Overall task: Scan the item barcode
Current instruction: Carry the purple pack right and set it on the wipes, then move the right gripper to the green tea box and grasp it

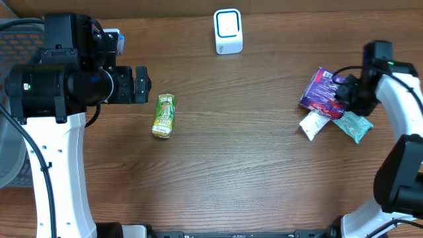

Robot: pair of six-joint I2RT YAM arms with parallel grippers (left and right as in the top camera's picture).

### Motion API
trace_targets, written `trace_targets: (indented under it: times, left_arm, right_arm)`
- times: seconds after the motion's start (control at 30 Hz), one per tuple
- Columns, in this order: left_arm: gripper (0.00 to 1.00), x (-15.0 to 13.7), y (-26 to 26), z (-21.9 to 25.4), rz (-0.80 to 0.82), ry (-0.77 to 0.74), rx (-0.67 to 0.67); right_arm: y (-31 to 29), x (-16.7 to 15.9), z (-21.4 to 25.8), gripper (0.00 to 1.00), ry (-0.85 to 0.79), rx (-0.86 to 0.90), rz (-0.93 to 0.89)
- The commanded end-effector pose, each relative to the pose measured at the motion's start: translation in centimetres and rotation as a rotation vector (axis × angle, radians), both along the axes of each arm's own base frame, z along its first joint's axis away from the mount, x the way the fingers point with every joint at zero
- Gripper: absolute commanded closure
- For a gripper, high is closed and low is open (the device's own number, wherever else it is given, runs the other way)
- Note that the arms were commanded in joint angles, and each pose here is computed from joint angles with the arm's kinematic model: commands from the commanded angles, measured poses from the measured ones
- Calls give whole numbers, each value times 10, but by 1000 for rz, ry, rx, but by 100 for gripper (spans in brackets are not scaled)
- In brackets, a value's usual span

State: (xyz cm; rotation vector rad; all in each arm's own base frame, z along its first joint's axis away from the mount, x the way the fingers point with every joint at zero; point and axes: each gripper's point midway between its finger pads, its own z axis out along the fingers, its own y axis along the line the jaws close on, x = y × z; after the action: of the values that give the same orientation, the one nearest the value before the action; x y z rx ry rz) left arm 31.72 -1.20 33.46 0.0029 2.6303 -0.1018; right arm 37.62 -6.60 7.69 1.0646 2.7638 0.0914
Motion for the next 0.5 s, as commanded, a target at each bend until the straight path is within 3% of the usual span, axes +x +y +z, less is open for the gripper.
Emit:
trace_targets:
  times: [0.0,0.33,0.47]
  left_arm:
    - [0,3,2,-1,-13,0,14]
    - [0,3,2,-1,-13,0,14]
    - [0,3,2,-1,-13,0,14]
  right_arm:
    - [-3,-4,12,35,-12,12,-18]
    - [18,13,117,17,-222,21,107]
    - [45,18,133,17,-287,96,168]
